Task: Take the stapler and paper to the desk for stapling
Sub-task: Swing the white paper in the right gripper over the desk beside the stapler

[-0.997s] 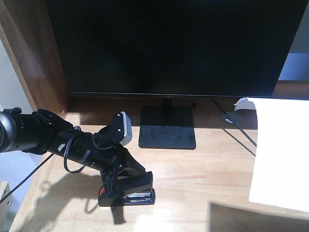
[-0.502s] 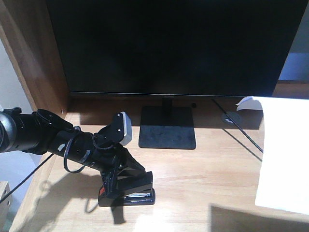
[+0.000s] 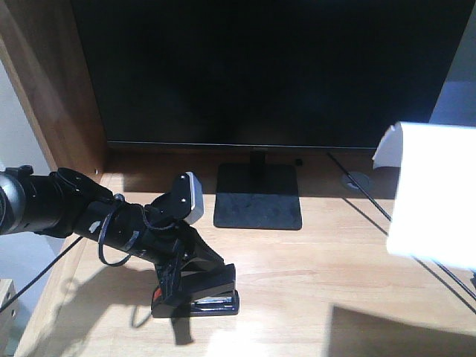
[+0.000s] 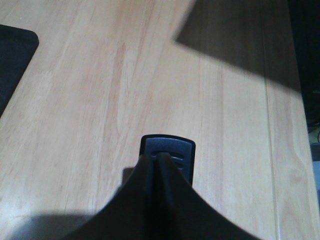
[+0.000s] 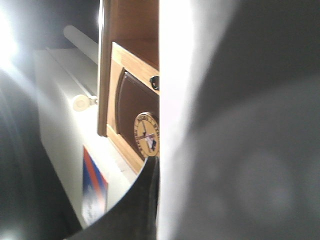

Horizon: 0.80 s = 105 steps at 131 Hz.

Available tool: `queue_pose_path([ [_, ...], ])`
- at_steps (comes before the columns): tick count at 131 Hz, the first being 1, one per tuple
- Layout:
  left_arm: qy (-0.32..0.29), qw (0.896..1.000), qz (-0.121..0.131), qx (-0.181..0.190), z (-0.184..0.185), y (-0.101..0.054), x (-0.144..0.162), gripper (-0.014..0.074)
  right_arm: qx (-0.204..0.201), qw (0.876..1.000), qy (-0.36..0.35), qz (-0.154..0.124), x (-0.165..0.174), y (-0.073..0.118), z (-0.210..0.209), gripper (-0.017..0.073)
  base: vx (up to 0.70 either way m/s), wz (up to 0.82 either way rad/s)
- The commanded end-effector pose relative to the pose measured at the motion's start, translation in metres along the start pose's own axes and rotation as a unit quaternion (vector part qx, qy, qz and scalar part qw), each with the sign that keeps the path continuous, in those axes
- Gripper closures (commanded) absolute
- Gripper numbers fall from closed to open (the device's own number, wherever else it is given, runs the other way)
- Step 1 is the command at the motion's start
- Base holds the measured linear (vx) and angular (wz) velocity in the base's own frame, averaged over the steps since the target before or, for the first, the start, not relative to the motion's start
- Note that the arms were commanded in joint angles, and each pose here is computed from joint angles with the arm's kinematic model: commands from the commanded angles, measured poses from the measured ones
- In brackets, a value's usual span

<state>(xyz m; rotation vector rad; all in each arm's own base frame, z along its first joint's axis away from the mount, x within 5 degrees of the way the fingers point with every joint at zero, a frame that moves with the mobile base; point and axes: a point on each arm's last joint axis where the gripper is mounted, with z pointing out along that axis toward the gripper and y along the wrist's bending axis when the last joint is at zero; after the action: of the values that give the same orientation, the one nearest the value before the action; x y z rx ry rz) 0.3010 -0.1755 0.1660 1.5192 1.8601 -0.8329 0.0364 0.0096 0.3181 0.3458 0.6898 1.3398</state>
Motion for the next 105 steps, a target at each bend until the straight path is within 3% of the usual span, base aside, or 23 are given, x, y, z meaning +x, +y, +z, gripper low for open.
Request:
queue_pose_path([
  [1, -0.038, 0.999, 0.011, -0.005, -0.010, -0.003, -0.021, 0.0600, -0.010, 1.000, -0.004, -0.025, -0.003, 0.007, 0.022, 0.0565, 0.00, 0.00],
  [36, -0.038, 0.999, 0.011, -0.005, -0.010, -0.003, -0.021, 0.0600, 0.015, 1.000, 0.008, -0.019, 0.006, -0.019, 0.058, 0.0563, 0.00, 0.00],
  [59, -0.038, 0.999, 0.011, -0.005, -0.010, -0.003, -0.021, 0.0600, 0.043, 0.999, 0.014, 0.020, 0.016, -0.047, 0.069, 0.0562, 0.00, 0.00],
  [80, -0.038, 0.999, 0.011, -0.005, -0.010, -0.003, -0.021, 0.0600, 0.066, 0.997, 0.016, 0.030, 0.024, -0.070, 0.075, 0.0562, 0.00, 0.00],
  [105, -0.038, 0.999, 0.011, -0.005, -0.010, -0.003, -0.021, 0.0600, 0.084, 0.994, 0.025, 0.066, 0.022, -0.102, 0.078, 0.0562, 0.00, 0.00],
])
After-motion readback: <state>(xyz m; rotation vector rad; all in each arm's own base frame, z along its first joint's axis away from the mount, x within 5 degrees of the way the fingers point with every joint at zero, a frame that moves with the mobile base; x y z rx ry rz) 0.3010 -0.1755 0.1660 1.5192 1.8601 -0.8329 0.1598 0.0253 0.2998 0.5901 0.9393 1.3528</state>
